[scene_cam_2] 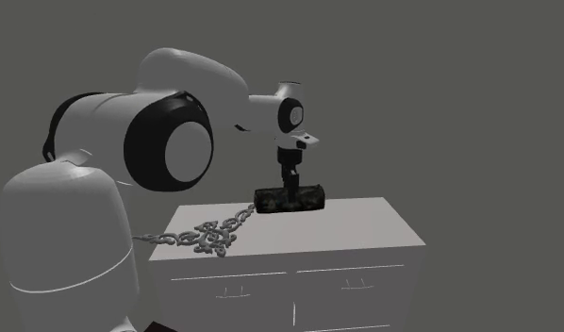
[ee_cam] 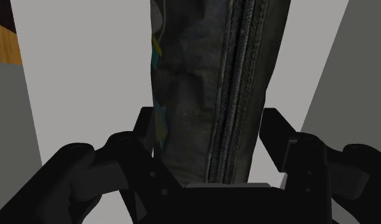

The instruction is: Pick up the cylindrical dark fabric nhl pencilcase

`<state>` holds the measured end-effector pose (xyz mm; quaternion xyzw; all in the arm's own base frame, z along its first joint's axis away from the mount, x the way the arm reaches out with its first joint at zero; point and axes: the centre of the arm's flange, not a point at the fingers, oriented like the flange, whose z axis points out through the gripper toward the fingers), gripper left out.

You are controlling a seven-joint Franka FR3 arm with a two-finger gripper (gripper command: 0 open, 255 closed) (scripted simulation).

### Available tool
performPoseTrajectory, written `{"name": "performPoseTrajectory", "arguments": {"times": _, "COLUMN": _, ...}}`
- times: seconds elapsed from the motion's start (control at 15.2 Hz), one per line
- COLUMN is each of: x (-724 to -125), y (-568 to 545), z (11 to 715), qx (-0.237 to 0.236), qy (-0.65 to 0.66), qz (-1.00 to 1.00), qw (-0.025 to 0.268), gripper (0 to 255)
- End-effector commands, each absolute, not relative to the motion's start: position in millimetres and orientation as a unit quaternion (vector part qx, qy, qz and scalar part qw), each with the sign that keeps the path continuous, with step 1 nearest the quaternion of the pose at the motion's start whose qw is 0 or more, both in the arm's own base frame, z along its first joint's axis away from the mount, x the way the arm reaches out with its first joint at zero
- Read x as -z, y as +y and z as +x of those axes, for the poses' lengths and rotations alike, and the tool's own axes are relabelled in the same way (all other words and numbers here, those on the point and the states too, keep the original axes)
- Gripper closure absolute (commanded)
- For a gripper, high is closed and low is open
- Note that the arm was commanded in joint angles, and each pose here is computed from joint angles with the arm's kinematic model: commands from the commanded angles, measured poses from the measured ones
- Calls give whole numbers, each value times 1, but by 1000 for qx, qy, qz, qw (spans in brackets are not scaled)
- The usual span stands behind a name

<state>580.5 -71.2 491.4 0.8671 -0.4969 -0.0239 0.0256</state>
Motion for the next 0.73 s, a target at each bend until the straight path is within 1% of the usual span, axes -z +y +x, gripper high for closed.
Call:
{"name": "performPoseTrajectory", "arguments": {"times": 0.0, "x": -502, "y": -71, "z": 580, "qx": 23, "qy": -497, "qz": 867, "qw": 25, "gripper": 255}}
{"name": "performPoseTrajectory", "arguments": {"times": 0.53, "x": -545, "y": -71, "z": 580, "qx": 23, "qy": -497, "qz": 867, "qw": 25, "gripper": 255}}
{"name": "performPoseTrajectory", "arguments": {"times": 0.66, "x": -545, "y": -71, "z": 580, "qx": 23, "qy": -497, "qz": 867, "qw": 25, "gripper": 255}}
